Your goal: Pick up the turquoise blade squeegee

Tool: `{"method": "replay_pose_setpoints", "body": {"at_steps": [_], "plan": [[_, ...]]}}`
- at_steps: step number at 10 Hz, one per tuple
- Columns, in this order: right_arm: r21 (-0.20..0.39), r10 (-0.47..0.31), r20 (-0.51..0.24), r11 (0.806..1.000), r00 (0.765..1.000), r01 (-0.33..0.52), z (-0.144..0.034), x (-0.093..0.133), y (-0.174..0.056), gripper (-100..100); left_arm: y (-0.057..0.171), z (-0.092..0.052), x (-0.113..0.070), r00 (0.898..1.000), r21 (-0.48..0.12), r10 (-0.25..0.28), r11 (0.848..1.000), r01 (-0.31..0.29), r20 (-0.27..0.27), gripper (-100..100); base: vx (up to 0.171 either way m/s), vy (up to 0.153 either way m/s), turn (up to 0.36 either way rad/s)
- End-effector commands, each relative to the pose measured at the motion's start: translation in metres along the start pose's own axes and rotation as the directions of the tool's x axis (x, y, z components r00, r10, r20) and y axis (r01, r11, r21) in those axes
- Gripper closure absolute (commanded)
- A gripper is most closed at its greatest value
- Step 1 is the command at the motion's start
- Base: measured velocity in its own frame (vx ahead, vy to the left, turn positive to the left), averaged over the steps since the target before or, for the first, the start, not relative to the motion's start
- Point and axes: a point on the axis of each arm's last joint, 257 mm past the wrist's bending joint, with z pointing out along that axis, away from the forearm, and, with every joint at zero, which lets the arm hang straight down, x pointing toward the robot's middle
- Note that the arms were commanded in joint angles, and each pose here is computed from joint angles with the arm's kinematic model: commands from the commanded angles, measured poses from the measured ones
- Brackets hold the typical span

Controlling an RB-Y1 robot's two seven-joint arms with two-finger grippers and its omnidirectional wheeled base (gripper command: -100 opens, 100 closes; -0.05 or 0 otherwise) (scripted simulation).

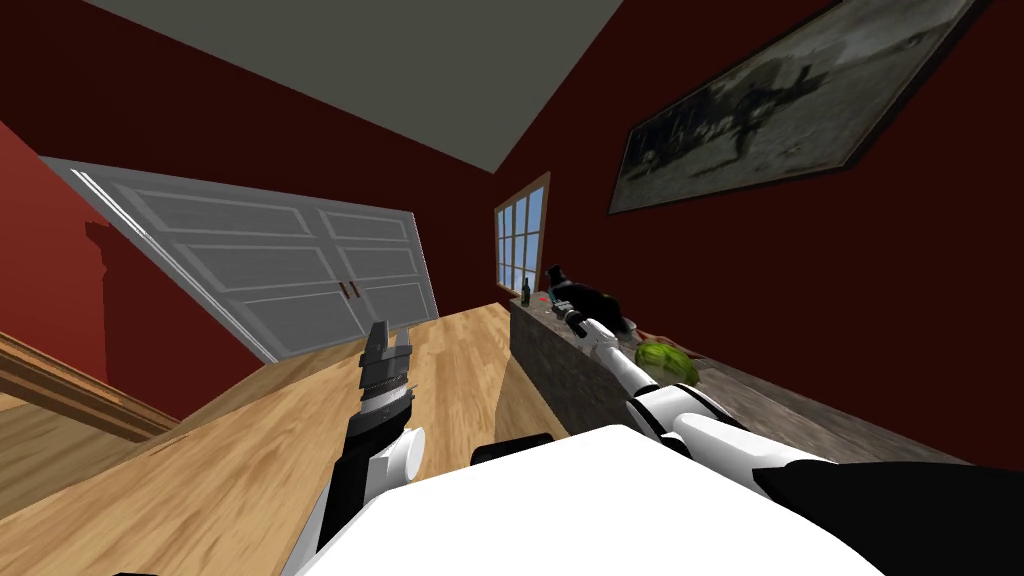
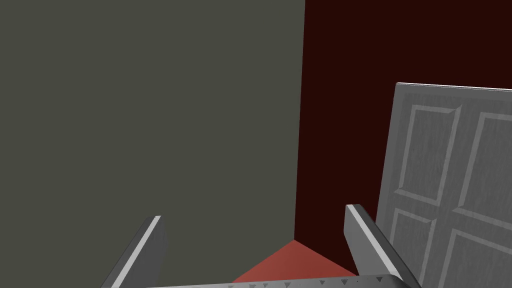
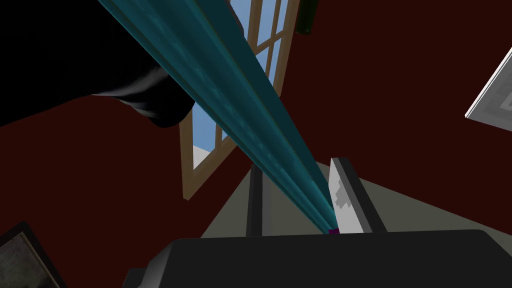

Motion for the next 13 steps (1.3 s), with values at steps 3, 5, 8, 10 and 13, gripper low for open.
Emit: {"method": "replay_pose_setpoints", "body": {"at_steps": [3,5,8,10,13], "plan": [[-0.030,0.030,-0.031,0.999,0.999,-0.031,-0.018,0.032,0.002,100,0.000,0.000,0.000,1.000,0.000,0.000,1.000,0.000,0.000,0,0.112,0.021,-0.122],[-0.043,0.038,-0.039,0.998,0.998,-0.040,-0.025,0.041,0.003,100,0.000,0.000,0.000,1.000,0.000,0.000,1.000,0.000,0.000,0,0.079,0.019,-0.094],[-0.080,0.065,-0.067,0.994,0.996,-0.070,-0.046,0.069,0.007,100,0.000,0.000,0.000,1.000,0.000,0.000,1.000,0.000,0.000,0,0.099,0.023,-0.114],[-0.092,0.074,-0.076,0.992,0.994,-0.081,-0.054,0.078,0.008,100,0.000,0.000,0.000,1.000,0.000,0.000,1.000,0.000,0.000,0,0.066,0.011,-0.078],[-0.105,0.073,-0.065,0.991,0.995,-0.079,-0.053,0.071,0.009,0,0.000,0.000,0.000,1.000,0.000,0.000,1.000,0.000,0.000,0,0.036,0.013,-0.055]]}}
